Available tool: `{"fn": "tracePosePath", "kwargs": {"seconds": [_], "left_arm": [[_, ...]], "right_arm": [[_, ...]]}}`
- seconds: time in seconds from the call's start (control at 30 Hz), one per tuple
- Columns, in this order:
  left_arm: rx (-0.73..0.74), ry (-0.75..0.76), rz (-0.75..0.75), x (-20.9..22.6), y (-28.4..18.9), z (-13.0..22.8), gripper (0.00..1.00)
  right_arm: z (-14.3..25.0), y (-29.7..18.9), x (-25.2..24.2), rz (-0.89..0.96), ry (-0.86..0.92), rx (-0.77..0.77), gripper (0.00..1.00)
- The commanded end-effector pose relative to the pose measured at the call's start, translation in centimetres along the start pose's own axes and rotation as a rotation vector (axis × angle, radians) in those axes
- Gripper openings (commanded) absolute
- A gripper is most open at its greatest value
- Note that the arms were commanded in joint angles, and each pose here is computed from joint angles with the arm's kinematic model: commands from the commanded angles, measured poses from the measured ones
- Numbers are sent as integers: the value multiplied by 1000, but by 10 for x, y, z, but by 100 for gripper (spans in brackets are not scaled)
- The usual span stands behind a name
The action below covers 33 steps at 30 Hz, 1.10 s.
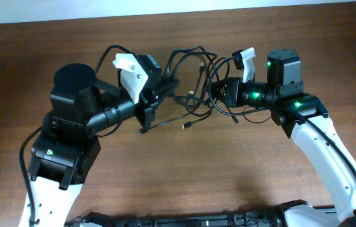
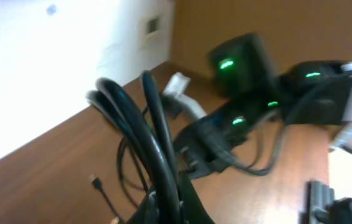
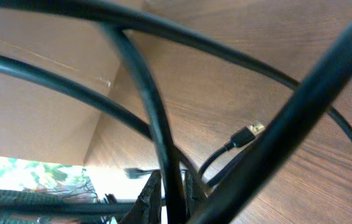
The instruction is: Untangle cables
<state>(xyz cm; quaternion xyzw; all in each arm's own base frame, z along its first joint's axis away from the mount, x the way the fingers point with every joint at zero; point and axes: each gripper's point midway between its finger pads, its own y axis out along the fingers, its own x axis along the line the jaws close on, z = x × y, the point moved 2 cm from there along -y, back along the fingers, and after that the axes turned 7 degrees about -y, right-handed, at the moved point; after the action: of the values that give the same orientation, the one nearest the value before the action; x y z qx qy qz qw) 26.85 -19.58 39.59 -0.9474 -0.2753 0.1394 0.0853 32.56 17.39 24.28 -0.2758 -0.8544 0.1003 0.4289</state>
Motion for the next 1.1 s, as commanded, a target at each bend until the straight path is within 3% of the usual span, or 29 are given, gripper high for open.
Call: {"fn": "tracePosePath", "kwargs": {"seconds": [0.0, 0.13, 0.3, 0.43, 0.5, 0.53, 0.6, 0.67, 1.07], "left_arm": [[29, -3, -236, 33, -6, 6, 0], [44, -12, -271, 39, -8, 10, 0], [57, 109, -267, 36, -12, 9, 0], [110, 199, -261, 36, -13, 18, 0], [121, 195, -260, 35, -13, 21, 0], [122, 194, -259, 35, -13, 21, 0], [122, 194, -259, 35, -13, 21, 0], [122, 193, -259, 35, -13, 21, 0], [92, 206, -209, 27, -11, 15, 0]], "right_arm": [[-6, -1, 10, -46, -40, -10, 4], [-9, -6, 2, -25, -25, -24, 4], [-15, -24, -31, 95, 48, -69, 5], [-20, -36, -33, 55, 63, -87, 5], [-19, -38, -30, 26, 16, -81, 17], [-19, -38, -30, 22, 9, -80, 41], [-19, -38, -30, 24, 9, -81, 70], [-19, -38, -30, 24, 9, -81, 82], [-7, -37, -32, 31, 67, -40, 85]]}}
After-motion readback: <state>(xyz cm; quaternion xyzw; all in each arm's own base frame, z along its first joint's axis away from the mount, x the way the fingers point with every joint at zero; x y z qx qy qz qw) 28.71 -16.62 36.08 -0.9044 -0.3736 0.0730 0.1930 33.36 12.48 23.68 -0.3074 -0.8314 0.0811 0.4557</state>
